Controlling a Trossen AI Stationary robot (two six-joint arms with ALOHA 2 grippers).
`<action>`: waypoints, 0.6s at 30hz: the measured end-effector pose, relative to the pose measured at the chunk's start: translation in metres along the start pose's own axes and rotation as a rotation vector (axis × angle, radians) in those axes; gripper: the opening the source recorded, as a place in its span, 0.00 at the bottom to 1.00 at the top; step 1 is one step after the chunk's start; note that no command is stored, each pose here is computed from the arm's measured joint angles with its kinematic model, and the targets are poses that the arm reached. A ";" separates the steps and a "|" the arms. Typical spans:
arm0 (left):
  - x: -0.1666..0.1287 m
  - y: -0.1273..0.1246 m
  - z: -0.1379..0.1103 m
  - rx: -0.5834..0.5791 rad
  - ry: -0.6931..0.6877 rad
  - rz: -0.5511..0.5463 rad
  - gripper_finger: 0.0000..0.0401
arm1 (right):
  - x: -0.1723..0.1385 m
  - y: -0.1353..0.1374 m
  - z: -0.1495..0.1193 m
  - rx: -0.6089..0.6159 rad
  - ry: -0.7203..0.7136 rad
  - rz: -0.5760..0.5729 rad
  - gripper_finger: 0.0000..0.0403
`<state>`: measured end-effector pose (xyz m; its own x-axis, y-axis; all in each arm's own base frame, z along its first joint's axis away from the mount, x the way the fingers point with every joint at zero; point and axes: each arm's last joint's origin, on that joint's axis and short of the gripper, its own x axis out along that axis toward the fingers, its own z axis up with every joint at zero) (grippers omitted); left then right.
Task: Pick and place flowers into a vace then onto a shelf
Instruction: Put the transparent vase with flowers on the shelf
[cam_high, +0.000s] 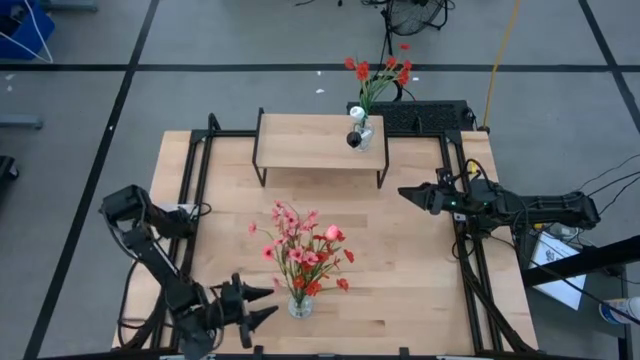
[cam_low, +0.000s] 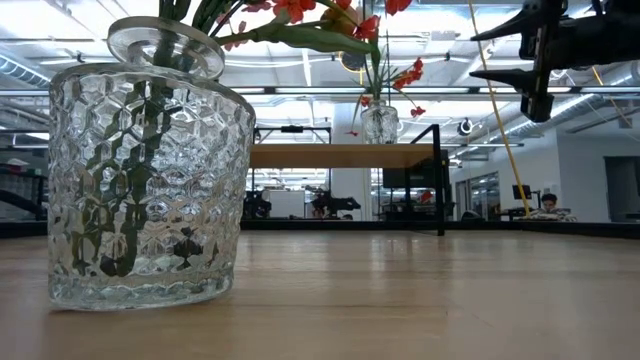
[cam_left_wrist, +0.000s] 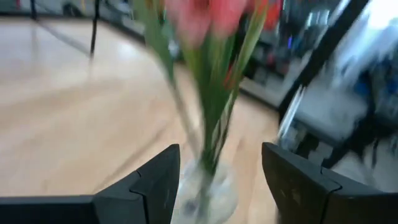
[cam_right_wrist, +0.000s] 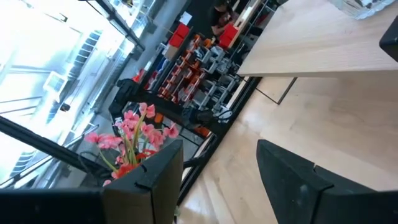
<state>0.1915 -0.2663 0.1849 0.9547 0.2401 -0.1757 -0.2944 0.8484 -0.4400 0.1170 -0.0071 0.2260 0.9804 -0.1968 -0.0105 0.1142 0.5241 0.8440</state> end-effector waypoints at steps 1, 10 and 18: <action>0.002 0.005 -0.003 0.021 0.047 0.006 0.58 | 0.000 0.000 0.000 0.003 -0.001 -0.001 0.49; 0.028 0.026 -0.022 0.050 0.316 0.051 0.58 | 0.000 -0.001 0.001 0.033 -0.028 -0.018 0.49; 0.029 0.022 -0.023 -0.022 0.315 0.029 0.56 | 0.000 -0.002 0.000 0.042 -0.031 -0.032 0.49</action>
<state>0.2113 -0.2512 0.1499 0.8864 0.1036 -0.4513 -0.3258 0.8321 -0.4489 0.1169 -0.0083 0.2249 0.9708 -0.2389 -0.0214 0.1378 0.4825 0.8650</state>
